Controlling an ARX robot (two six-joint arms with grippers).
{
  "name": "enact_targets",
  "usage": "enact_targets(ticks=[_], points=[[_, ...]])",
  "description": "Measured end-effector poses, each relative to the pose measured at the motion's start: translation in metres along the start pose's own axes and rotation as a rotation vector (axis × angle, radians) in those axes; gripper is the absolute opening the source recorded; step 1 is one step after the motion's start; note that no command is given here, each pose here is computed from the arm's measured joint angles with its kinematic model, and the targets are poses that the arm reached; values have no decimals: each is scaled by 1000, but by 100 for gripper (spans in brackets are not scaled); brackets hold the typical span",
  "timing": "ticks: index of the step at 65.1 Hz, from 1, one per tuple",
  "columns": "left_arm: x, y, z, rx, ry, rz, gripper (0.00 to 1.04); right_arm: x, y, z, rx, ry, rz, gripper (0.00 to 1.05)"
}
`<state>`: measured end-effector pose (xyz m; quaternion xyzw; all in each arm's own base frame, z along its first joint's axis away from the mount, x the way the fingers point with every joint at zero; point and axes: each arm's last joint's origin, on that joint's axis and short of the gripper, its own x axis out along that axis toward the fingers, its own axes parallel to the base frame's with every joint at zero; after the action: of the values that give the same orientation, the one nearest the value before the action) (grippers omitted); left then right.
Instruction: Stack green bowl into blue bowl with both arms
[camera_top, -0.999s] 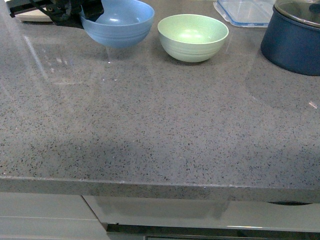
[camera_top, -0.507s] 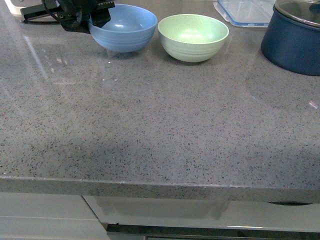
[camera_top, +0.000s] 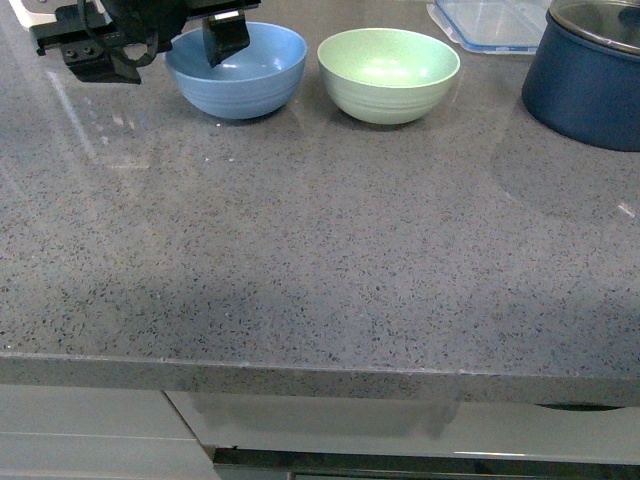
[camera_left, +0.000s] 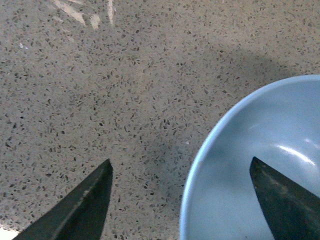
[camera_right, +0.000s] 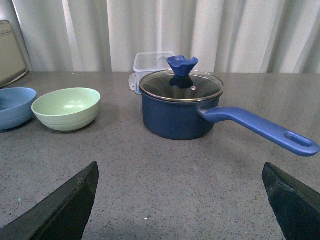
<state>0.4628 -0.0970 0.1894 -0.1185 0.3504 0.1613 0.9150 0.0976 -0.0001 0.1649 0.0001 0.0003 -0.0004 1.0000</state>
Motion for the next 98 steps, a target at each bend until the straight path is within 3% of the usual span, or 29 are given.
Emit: enact_targets(ticks=[6, 23, 47, 74, 90, 98], points=[[-6, 8, 0, 10, -30, 12, 100, 0, 0, 0, 0, 0, 0, 95], [-43, 33, 6, 34, -103, 46, 98, 0, 0, 0, 0, 0, 0, 95], [-49, 37, 7, 65, -113, 56, 98, 0, 0, 0, 0, 0, 0, 95], [-82, 62, -29, 80, -78, 70, 98, 0, 0, 0, 0, 0, 0, 95], [-108, 66, -63, 162, -100, 52, 98, 0, 0, 0, 0, 0, 0, 95], [-111, 65, -64, 178, -105, 46, 98, 0, 0, 0, 0, 0, 0, 95]])
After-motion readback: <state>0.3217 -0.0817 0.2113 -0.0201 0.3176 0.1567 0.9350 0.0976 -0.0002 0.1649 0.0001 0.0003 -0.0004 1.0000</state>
